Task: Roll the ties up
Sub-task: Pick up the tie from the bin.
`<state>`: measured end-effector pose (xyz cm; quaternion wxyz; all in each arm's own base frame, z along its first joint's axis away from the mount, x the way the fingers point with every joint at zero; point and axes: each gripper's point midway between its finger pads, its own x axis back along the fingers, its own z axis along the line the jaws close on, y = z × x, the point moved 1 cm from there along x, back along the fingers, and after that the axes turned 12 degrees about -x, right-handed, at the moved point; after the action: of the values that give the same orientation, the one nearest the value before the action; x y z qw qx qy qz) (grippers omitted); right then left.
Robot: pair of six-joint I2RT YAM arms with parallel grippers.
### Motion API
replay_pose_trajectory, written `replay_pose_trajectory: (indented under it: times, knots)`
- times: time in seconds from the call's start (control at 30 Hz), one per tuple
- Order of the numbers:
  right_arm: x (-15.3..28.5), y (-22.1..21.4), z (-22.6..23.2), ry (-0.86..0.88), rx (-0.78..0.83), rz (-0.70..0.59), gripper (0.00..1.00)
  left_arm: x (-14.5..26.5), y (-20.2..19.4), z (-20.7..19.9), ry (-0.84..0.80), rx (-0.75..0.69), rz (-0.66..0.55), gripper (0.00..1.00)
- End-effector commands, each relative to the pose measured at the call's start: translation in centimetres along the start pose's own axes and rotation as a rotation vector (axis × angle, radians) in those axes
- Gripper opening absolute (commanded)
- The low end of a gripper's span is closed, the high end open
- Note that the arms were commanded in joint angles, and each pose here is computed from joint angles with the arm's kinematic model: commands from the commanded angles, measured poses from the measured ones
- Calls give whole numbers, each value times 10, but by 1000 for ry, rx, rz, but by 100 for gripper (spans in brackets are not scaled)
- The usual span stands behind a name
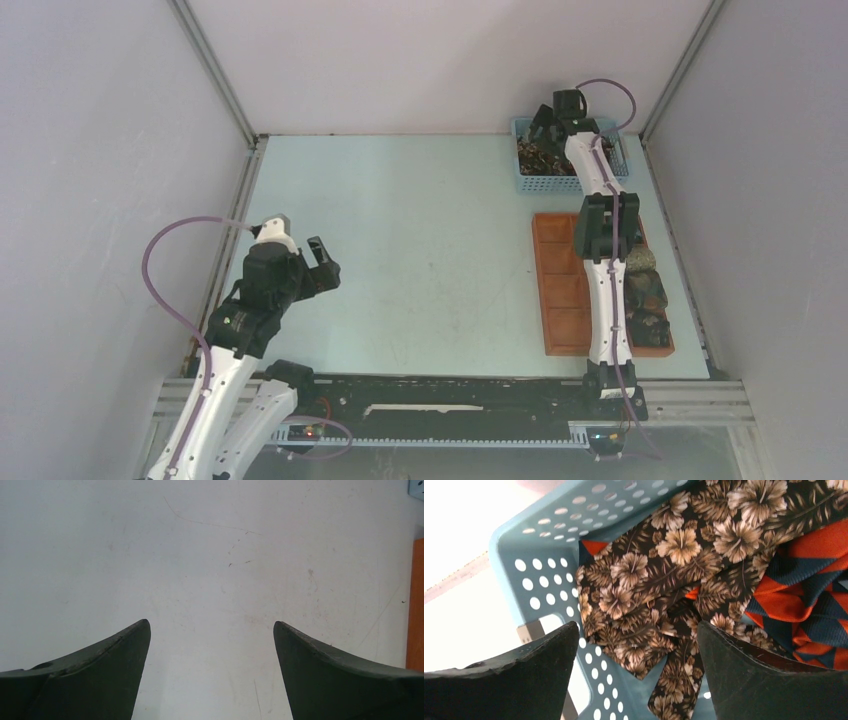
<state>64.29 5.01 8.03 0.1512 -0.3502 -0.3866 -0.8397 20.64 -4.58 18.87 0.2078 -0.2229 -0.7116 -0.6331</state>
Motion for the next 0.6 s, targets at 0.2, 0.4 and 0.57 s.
replay_pose_trajectory:
  times: [0.2, 0.4, 0.57]
  knots:
    - [-31, 14, 11, 74, -81, -80, 68, -4, 2, 3, 27, 13, -1, 100]
    - [-23, 27, 20, 105, -69, -115, 17, -5, 2, 3, 33, 13, 4, 100]
    - [7, 48, 41, 159, -32, -164, 2, -4, 2, 4, 35, 14, 0, 100]
